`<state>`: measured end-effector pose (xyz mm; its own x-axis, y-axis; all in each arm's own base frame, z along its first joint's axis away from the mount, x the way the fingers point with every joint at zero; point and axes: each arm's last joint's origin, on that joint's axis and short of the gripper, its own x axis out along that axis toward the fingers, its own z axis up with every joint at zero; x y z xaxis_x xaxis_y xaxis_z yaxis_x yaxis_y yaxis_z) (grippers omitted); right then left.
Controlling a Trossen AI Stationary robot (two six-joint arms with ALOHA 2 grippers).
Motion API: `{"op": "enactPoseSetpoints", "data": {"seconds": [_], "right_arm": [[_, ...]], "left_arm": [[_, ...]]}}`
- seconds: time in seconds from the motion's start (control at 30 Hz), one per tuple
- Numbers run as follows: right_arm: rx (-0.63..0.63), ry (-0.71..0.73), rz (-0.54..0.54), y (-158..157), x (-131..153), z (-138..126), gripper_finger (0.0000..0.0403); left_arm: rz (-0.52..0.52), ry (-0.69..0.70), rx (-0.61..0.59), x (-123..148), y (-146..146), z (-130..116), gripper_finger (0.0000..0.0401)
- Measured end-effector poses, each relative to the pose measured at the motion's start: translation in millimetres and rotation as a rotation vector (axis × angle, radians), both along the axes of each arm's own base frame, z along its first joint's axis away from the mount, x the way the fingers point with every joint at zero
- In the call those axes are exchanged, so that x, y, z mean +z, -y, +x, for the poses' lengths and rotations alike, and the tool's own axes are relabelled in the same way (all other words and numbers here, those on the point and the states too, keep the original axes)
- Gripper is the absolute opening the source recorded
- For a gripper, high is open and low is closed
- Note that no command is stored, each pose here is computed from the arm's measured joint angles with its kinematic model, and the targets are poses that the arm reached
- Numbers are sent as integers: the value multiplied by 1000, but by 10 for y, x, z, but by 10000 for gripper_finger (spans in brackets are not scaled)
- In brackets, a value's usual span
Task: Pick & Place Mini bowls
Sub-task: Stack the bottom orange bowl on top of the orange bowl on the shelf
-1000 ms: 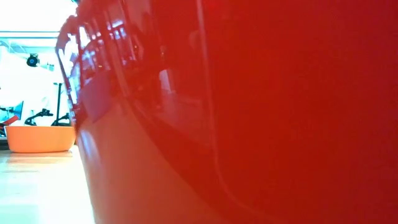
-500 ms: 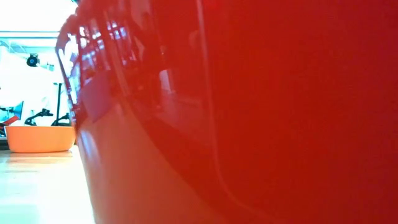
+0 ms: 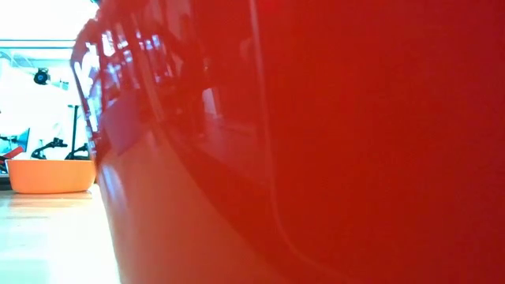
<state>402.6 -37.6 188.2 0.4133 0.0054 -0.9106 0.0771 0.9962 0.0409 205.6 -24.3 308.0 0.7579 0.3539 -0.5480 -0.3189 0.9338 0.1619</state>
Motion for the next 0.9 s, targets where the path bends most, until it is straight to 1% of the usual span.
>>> {"op": "enactPoseSetpoints", "data": {"seconds": [0.13,0.27,0.37,0.53,0.63,0.8,0.9], "right_arm": [[-4,36,-13,-1,197,-46,114],[-11,94,-33,-6,480,-125,97],[-14,140,-42,-15,697,-222,71],[-26,227,-100,-97,1090,-437,16],[-47,270,-139,-194,1316,-608,11],[-103,341,-229,-414,1580,-867,9],[-86,386,-231,-550,1704,-986,9]], "left_arm": [[-3,1,2,0,0,0,0],[-4,1,3,-1,0,0,0],[-16,2,12,-5,0,-4,0],[-36,-12,32,-24,-4,-20,0],[-60,-13,52,-34,-5,-28,0],[-103,-25,93,-59,-10,-54,0],[-133,-46,127,-83,-14,-89,0]]}}
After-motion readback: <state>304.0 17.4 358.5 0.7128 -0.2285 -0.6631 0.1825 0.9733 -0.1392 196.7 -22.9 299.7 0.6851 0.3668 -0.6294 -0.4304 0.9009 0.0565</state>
